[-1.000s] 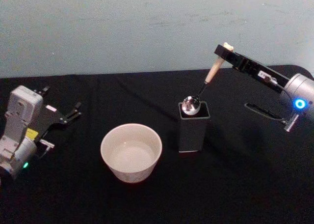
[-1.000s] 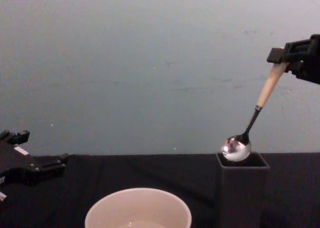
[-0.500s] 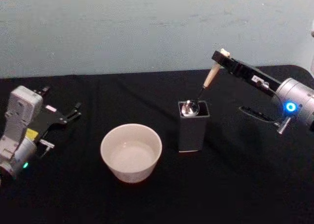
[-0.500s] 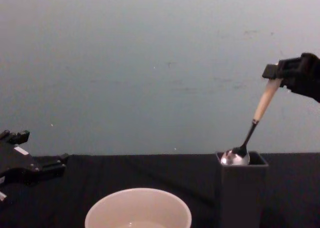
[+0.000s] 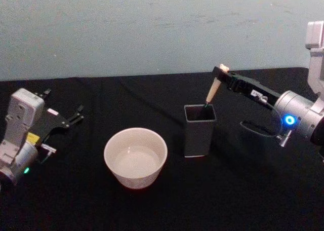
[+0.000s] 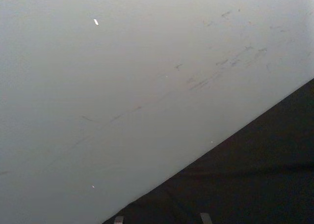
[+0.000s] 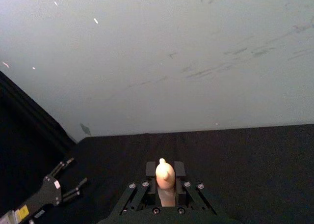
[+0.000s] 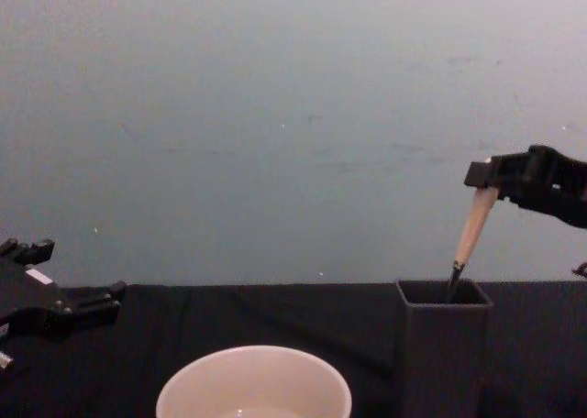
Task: Pick up the stirring spoon with one hand, stir inside the cup, then place it back in its original position.
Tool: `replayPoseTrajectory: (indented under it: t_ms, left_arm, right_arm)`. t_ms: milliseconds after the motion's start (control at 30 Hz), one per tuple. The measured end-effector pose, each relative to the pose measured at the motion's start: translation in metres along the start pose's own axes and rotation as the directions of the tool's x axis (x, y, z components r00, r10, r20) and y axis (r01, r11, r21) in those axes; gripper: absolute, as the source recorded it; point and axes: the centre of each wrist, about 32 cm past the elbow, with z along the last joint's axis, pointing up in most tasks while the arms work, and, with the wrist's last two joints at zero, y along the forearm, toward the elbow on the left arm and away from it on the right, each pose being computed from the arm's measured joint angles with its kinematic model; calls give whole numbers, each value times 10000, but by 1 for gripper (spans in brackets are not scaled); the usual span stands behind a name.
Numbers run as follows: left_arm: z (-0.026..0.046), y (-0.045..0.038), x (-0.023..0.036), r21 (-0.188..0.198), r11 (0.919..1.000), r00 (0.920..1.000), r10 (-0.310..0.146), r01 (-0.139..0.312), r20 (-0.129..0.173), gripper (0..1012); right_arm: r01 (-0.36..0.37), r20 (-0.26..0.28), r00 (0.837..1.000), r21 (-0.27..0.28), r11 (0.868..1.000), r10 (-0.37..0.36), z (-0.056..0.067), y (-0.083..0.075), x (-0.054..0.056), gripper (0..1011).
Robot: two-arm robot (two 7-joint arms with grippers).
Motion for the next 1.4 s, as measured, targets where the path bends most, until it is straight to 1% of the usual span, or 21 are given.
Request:
replayPoseTrajectory:
  t_ms: [433, 633, 1100, 1400]
  left_arm:
    - [0, 0, 0, 0, 10000, 10000, -1, 1, 0, 1002]
    - [0, 0, 0, 0, 10000, 10000, -1, 1, 0, 1001]
    - [0, 0, 0, 0, 10000, 10000, 0, 0, 1, 1002]
    - [0, 0, 0, 0, 10000, 10000, 0, 0, 0, 1001]
  right_arm:
    - [118, 139, 9998, -507, 9986, -111, -145, 38, 41, 215]
    - [169, 236, 9996, -692, 9975, -153, -191, 59, 51, 216]
    - [278, 462, 9987, -1079, 9938, -229, -253, 87, 60, 215]
    - [281, 462, 9987, -1079, 9938, -232, -251, 88, 60, 215]
